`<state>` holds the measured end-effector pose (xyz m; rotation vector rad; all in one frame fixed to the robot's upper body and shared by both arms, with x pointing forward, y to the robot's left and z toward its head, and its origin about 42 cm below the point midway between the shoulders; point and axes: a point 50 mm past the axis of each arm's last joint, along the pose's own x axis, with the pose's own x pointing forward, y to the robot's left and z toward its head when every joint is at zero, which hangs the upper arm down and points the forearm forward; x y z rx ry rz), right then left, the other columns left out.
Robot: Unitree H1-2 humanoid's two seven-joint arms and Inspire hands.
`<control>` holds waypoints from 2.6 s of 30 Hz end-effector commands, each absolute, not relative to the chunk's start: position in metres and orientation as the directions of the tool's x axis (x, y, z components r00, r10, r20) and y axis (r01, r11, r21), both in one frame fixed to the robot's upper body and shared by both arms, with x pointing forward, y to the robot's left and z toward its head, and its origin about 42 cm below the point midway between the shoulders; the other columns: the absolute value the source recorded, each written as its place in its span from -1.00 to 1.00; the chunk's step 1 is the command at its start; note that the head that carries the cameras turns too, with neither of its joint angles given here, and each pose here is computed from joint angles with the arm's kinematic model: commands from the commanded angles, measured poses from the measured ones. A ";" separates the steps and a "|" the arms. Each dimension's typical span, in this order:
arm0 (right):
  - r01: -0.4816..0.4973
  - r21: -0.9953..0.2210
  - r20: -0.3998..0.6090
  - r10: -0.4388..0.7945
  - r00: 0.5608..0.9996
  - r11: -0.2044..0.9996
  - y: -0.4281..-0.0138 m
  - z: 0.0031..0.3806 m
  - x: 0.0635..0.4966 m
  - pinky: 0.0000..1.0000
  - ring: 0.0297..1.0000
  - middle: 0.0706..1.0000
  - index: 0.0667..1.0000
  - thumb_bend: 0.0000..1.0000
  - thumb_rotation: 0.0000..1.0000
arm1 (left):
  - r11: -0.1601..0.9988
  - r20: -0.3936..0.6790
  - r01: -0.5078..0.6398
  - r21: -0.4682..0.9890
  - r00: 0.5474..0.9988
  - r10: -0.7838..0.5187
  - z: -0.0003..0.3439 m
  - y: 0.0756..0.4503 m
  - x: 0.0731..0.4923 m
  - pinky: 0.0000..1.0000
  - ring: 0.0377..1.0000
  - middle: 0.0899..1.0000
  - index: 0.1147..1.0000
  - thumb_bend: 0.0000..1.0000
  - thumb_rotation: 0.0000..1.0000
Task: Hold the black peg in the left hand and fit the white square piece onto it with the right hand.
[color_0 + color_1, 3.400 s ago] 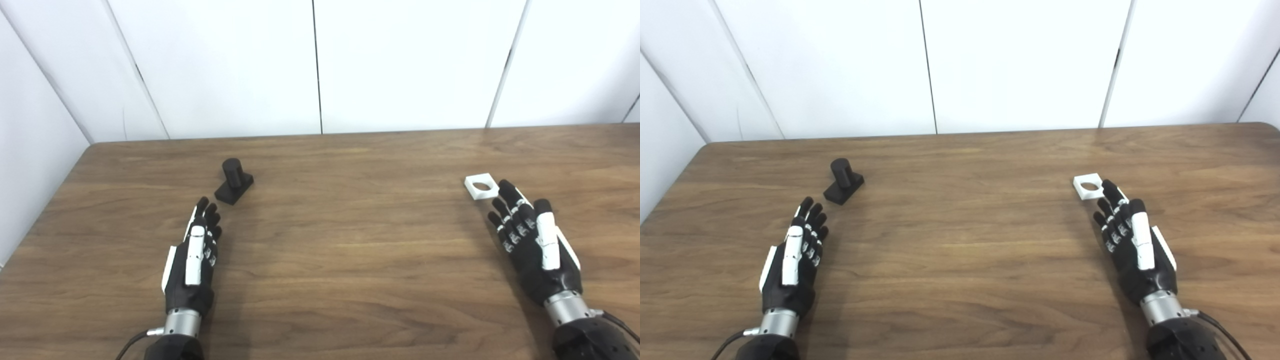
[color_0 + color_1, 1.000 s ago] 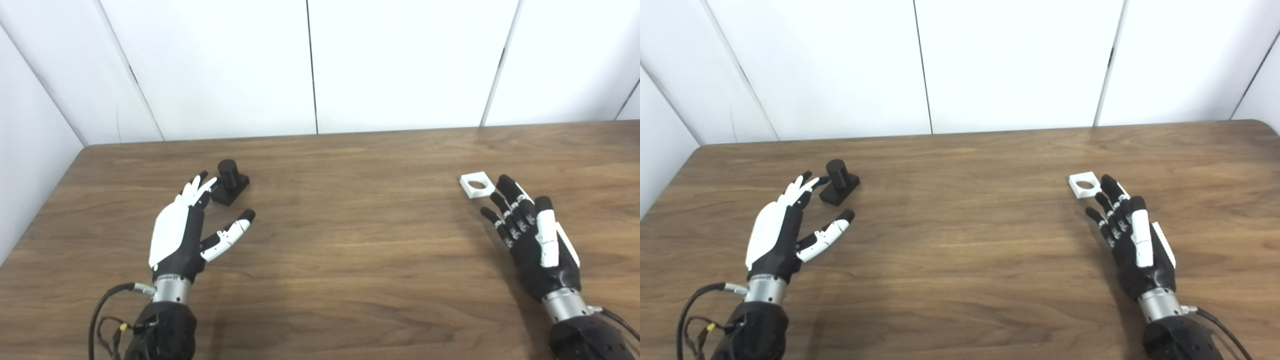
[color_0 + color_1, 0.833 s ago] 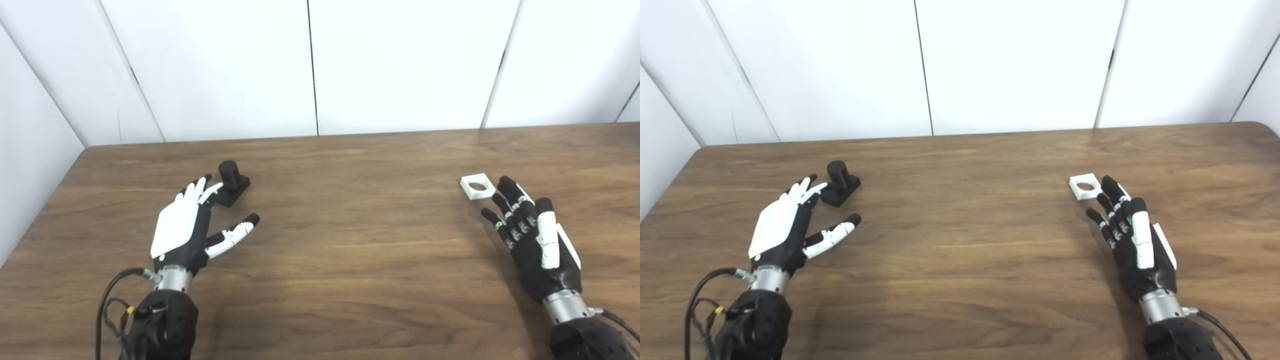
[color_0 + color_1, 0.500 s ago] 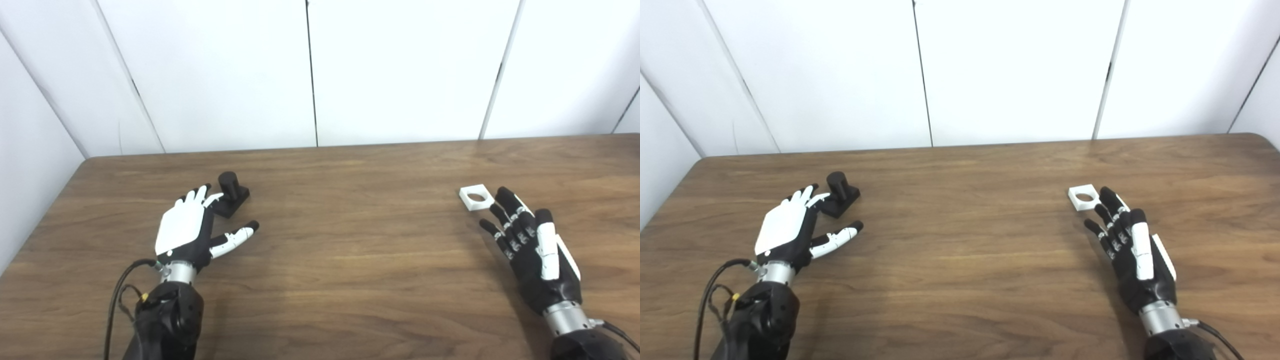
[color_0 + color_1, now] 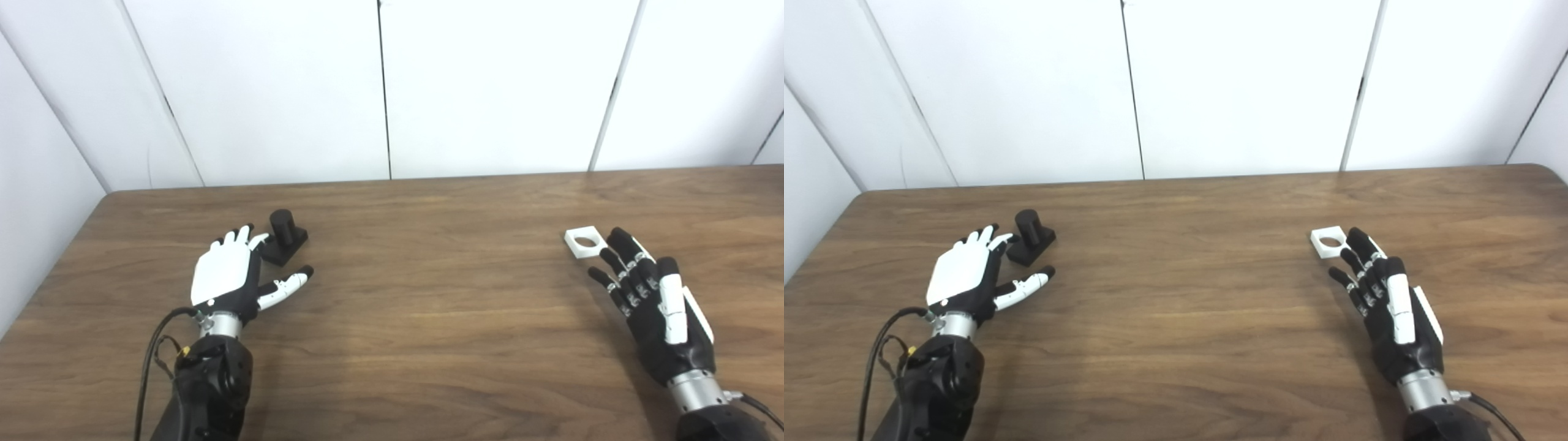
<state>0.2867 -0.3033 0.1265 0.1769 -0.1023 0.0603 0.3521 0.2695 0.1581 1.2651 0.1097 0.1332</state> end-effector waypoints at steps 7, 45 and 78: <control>-0.046 0.179 -0.018 0.050 0.999 0.983 -0.309 0.083 0.262 0.75 0.92 0.90 0.81 0.31 0.84 | 0.265 0.091 -0.140 0.954 0.978 0.189 0.184 0.275 0.359 1.00 1.00 1.00 0.65 0.32 0.63; -0.040 0.175 -0.027 0.045 0.999 0.984 -0.314 0.078 0.251 0.68 0.90 0.90 0.80 0.29 0.82 | 0.226 0.075 -0.131 0.965 0.968 0.241 0.177 0.275 0.399 1.00 1.00 1.00 0.60 0.33 0.46; -0.030 0.186 -0.037 0.037 0.999 0.982 -0.318 0.078 0.236 0.74 0.90 0.90 0.80 0.26 0.84 | 0.212 0.045 -0.090 0.973 0.977 0.210 0.171 0.266 0.417 1.00 1.00 0.91 0.47 0.28 0.30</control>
